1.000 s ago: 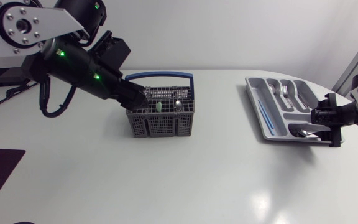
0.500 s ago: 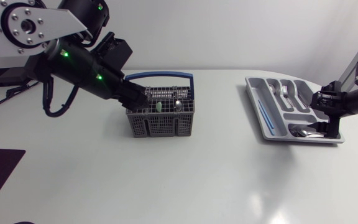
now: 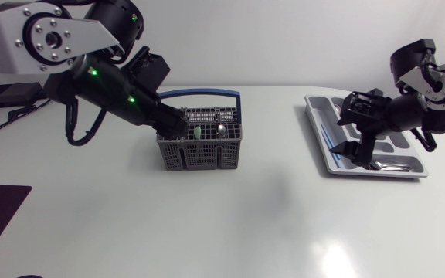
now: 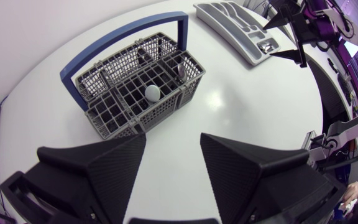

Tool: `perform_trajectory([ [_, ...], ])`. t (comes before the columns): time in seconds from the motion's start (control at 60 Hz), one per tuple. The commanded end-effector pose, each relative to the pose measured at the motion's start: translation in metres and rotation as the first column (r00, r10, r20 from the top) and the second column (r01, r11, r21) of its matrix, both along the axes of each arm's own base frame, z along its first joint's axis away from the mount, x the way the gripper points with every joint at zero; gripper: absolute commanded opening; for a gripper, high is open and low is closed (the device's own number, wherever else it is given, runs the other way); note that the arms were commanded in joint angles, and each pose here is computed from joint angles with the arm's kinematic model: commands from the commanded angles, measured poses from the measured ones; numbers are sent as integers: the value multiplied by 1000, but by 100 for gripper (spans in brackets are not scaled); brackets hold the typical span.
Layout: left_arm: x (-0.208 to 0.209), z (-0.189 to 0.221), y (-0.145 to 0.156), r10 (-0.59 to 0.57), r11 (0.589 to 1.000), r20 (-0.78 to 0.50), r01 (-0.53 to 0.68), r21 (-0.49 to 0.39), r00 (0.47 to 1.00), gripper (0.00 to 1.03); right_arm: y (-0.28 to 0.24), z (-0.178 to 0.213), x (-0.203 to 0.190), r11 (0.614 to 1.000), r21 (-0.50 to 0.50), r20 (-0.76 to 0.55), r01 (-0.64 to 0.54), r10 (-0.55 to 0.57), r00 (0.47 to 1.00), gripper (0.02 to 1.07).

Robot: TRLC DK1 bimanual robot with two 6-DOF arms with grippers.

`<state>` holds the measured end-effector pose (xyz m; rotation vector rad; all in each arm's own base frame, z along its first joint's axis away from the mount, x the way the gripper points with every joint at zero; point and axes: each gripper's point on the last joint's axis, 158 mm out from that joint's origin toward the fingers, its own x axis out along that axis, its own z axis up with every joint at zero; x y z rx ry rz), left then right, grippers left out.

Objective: Unload the cutlery basket into the drawer organizer.

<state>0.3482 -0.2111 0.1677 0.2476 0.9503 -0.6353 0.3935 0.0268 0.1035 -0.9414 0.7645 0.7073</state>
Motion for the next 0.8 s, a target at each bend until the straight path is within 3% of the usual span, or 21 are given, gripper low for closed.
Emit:
perform_trajectory([
  [0.0, 8, -3, 0, -11, 1000, 10, 11, 13, 1000, 63, 22, -4, -13, 999, 40, -40, 31, -29, 999, 99],
  [0.783, 17, -23, 16, -79, 996, 37, 78, 30, 996, 63, 153, 12, -34, 972, 225, -133, 61, -32, 991, 99],
])
